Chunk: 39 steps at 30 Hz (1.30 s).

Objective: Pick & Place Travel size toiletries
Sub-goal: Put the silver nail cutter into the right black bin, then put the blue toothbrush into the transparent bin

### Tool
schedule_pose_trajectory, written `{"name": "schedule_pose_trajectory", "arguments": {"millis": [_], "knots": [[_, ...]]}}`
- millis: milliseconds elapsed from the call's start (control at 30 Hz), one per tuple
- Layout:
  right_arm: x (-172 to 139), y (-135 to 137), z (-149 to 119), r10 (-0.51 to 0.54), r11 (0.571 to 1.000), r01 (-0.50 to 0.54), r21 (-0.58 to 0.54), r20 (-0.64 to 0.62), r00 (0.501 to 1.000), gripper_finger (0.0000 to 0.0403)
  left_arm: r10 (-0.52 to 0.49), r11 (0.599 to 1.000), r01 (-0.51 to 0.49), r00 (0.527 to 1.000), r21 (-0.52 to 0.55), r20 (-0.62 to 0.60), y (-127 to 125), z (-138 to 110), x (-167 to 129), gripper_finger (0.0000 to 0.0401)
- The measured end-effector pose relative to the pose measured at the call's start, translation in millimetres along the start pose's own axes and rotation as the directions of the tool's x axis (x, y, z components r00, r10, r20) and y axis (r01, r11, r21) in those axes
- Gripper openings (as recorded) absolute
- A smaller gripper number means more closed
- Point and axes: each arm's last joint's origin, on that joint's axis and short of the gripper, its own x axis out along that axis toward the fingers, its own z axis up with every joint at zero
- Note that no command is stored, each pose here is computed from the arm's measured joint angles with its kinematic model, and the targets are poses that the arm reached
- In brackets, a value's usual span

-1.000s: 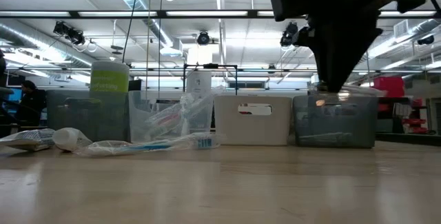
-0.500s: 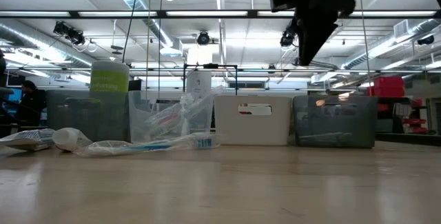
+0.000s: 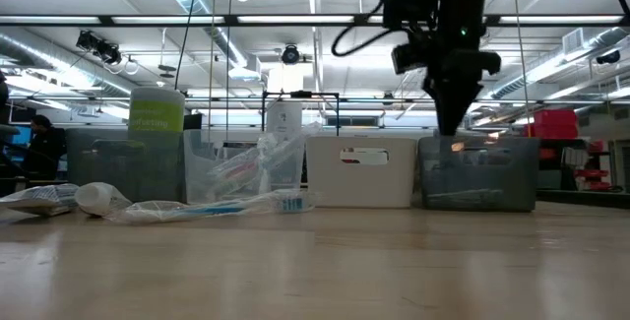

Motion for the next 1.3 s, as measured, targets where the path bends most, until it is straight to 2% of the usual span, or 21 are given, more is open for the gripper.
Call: {"name": "schedule_pose_trajectory", "arguments": {"millis": [233,533,667,900,1000,1100,1300], "knots": [[27,-3,-13,0.016,1.0,-0.016,0.014,-0.039,0.999,0.008,0.0,1.0,0.0,1.0,-0.001,0.001,0,0,0,0.0041],[29,-2,-12,0.014,1.0,-0.014,0.025,-0.016,1.0,0.0091,0.026,1.0,-0.026,1.0,-0.001,0.0,1,0,0,0.0041],[29,-4,-12,0.014,0.999,-0.014,0.034,-0.018,1.0,0.0123,0.047,0.999,-0.047,0.999,-0.002,0.001,1,0,0,0.0041],[28,-8,-15,0.019,0.998,-0.017,0.064,-0.03,0.999,0.0219,0.049,0.999,-0.049,0.999,-0.006,0.008,1,1,0,0.0041],[19,-8,-16,0.037,0.996,-0.037,0.081,0.002,0.999,0.0242,0.049,0.999,-0.049,0.999,-0.006,0.007,1,1,0,0.0041],[2,-9,-16,0.032,0.993,-0.041,0.114,0.078,0.996,0.0248,0.049,0.999,-0.049,0.999,-0.006,0.008,2,1,0,0.0041],[-42,-9,-21,0.016,0.983,-0.071,0.167,0.312,0.95,0.0219,0.049,0.999,-0.049,0.999,-0.005,0.007,1,1,0,0.0041]]}}
